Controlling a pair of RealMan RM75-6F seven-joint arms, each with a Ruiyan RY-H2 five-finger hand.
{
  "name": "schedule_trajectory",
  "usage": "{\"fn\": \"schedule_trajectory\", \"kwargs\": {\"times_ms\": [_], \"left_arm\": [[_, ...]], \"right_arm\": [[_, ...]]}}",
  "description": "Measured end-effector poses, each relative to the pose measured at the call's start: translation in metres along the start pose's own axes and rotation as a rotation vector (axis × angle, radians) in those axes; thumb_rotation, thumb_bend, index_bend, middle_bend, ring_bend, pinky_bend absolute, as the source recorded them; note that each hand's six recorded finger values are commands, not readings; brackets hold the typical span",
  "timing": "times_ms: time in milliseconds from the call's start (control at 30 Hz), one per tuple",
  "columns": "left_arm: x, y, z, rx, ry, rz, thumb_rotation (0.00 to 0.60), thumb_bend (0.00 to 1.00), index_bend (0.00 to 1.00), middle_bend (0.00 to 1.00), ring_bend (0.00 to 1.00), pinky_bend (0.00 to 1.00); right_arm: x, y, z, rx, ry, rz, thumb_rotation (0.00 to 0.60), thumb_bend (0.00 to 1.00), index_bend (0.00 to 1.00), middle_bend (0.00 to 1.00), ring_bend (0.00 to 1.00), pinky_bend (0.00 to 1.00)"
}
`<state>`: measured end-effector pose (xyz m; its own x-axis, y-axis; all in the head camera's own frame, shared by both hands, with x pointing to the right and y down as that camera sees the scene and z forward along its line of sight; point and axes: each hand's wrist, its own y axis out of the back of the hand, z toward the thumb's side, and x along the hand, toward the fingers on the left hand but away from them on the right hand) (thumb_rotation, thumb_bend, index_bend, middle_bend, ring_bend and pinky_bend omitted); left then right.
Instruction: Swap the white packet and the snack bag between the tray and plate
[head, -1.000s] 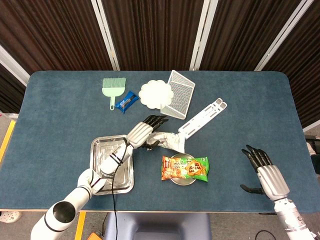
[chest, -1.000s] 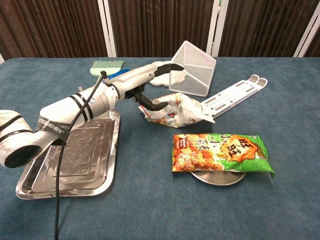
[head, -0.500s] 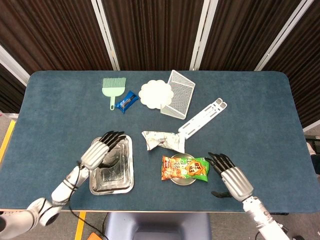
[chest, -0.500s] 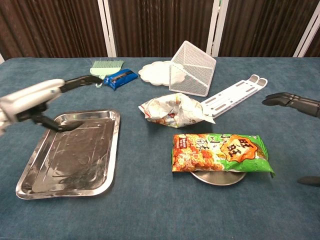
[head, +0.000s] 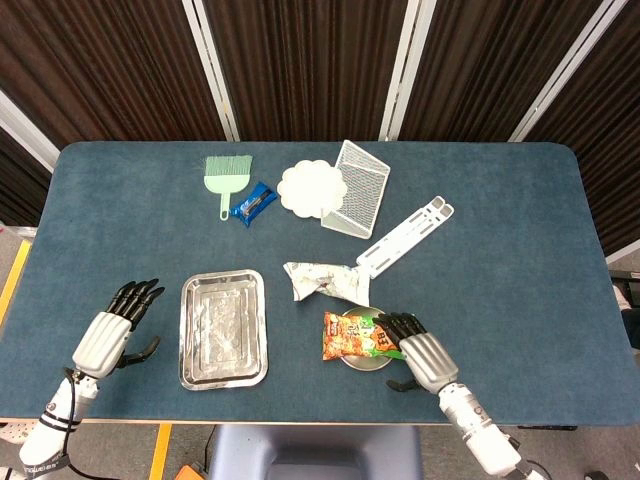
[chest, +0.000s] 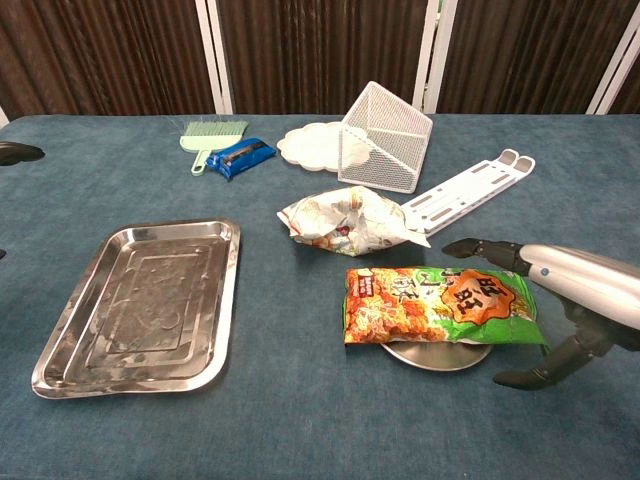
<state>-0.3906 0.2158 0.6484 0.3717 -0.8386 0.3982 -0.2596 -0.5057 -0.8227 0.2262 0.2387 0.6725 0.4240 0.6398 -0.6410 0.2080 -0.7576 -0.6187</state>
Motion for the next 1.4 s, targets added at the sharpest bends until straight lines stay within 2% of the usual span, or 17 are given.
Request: {"fn": "schedule_trajectory", "kwargs": {"times_ms": [367, 567, 667, 800, 900, 1000, 1167, 1267, 1400], "left_arm": [[-0.002, 0.002, -0.011, 0.004, 0.029, 0.007, 0.600, 0.38, 0.00, 0.00, 0.00, 0.05], [-0.002, 0.003, -0.015, 0.006, 0.040, 0.014, 0.600, 0.38, 0.00, 0.00, 0.00, 0.05], [-0.003, 0.003, -0.017, 0.003, 0.051, 0.014, 0.600, 0.38, 0.00, 0.00, 0.00, 0.05], [-0.005, 0.004, -0.021, -0.001, 0.064, 0.012, 0.600, 0.38, 0.00, 0.00, 0.00, 0.05], [-0.007, 0.005, -0.023, -0.001, 0.070, 0.013, 0.600, 0.38, 0.00, 0.00, 0.00, 0.05], [-0.008, 0.006, -0.024, 0.000, 0.072, 0.013, 0.600, 0.38, 0.00, 0.00, 0.00, 0.05], [-0.009, 0.008, -0.026, 0.003, 0.076, 0.018, 0.600, 0.37, 0.00, 0.00, 0.00, 0.04], [-0.010, 0.009, -0.026, 0.013, 0.079, 0.023, 0.600, 0.37, 0.00, 0.00, 0.00, 0.04], [-0.012, 0.013, -0.027, 0.033, 0.087, 0.042, 0.600, 0.38, 0.00, 0.00, 0.00, 0.04]], "right_arm": [[-0.030, -0.006, 0.001, 0.009, -0.038, 0.009, 0.600, 0.30, 0.34, 0.26, 0.10, 0.24], [-0.042, -0.011, 0.005, 0.019, -0.045, 0.014, 0.600, 0.31, 0.40, 0.31, 0.16, 0.33], [-0.046, -0.012, 0.006, 0.031, -0.048, 0.002, 0.600, 0.33, 0.49, 0.39, 0.25, 0.45], [-0.051, -0.011, 0.007, 0.049, -0.058, -0.027, 0.600, 0.38, 0.65, 0.56, 0.49, 0.70], [-0.053, -0.009, 0.008, 0.061, -0.062, -0.049, 0.600, 0.40, 0.73, 0.63, 0.58, 0.80], [-0.054, -0.006, 0.010, 0.067, -0.061, -0.077, 0.600, 0.42, 0.77, 0.67, 0.62, 0.84], [-0.054, 0.003, 0.013, 0.059, -0.047, -0.120, 0.600, 0.43, 0.80, 0.69, 0.63, 0.85], [-0.050, 0.011, 0.021, 0.045, -0.019, -0.148, 0.600, 0.43, 0.80, 0.69, 0.63, 0.85], [-0.039, 0.021, 0.042, 0.022, 0.059, -0.175, 0.600, 0.43, 0.80, 0.69, 0.64, 0.85]]}}
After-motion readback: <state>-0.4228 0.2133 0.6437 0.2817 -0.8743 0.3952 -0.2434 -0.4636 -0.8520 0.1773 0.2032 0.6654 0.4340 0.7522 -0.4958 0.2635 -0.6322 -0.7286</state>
